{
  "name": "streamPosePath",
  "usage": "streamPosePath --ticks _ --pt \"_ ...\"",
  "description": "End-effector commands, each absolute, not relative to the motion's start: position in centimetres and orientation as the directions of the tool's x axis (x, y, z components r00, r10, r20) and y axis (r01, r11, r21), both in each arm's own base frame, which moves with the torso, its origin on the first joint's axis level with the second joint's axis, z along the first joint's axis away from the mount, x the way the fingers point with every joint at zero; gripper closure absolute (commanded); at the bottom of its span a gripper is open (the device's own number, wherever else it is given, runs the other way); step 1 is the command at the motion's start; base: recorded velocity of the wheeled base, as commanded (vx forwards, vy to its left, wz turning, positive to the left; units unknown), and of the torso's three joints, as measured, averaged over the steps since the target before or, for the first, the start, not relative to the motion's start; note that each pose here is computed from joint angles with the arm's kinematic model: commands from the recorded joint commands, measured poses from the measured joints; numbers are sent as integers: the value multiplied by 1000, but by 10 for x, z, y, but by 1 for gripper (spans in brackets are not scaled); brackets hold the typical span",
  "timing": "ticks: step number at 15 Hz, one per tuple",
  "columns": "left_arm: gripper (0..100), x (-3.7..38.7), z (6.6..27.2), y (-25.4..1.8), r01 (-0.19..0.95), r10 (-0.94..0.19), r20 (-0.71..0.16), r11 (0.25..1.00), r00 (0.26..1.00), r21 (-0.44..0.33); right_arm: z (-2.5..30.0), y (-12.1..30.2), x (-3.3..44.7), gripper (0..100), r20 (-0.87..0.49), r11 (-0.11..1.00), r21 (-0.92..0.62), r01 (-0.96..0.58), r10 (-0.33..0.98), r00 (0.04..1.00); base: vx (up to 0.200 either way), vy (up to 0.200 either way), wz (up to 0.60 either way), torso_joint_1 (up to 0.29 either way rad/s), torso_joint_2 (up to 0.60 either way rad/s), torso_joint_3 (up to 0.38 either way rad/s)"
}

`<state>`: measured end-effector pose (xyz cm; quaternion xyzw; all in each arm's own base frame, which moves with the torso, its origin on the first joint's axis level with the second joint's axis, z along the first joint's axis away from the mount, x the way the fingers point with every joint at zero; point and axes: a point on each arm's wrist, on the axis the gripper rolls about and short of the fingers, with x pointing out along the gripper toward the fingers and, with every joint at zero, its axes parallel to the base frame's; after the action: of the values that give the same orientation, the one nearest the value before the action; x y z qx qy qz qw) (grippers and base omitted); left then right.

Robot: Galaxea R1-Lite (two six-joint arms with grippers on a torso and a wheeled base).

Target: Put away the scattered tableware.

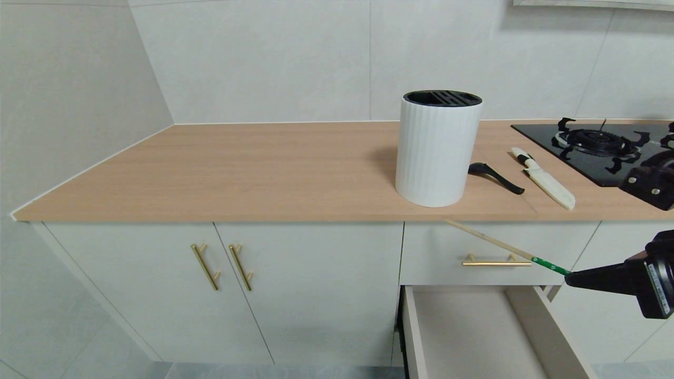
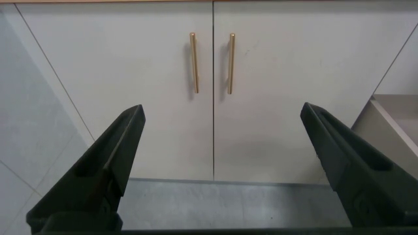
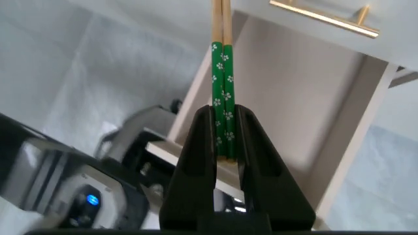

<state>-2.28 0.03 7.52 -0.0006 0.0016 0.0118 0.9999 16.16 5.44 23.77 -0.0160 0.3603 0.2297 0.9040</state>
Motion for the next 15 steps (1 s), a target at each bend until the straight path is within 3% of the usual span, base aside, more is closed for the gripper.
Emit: streamPosePath --ticks 1,6,15 --pt "0 -23 75 0 -25 25 -3 1000 1000 -1 229 56 167 100 -689 894 137 -428 396 607 0 0 0 0 0 0" --pt "0 -23 75 0 -25 25 -3 1000 1000 -1 225 57 170 100 -701 894 139 -426 392 595 0 0 0 -44 108 61" --pt "0 -23 75 0 -25 25 -3 1000 1000 -1 218 58 174 100 -720 889 124 -441 386 576 0 0 0 -153 447 288"
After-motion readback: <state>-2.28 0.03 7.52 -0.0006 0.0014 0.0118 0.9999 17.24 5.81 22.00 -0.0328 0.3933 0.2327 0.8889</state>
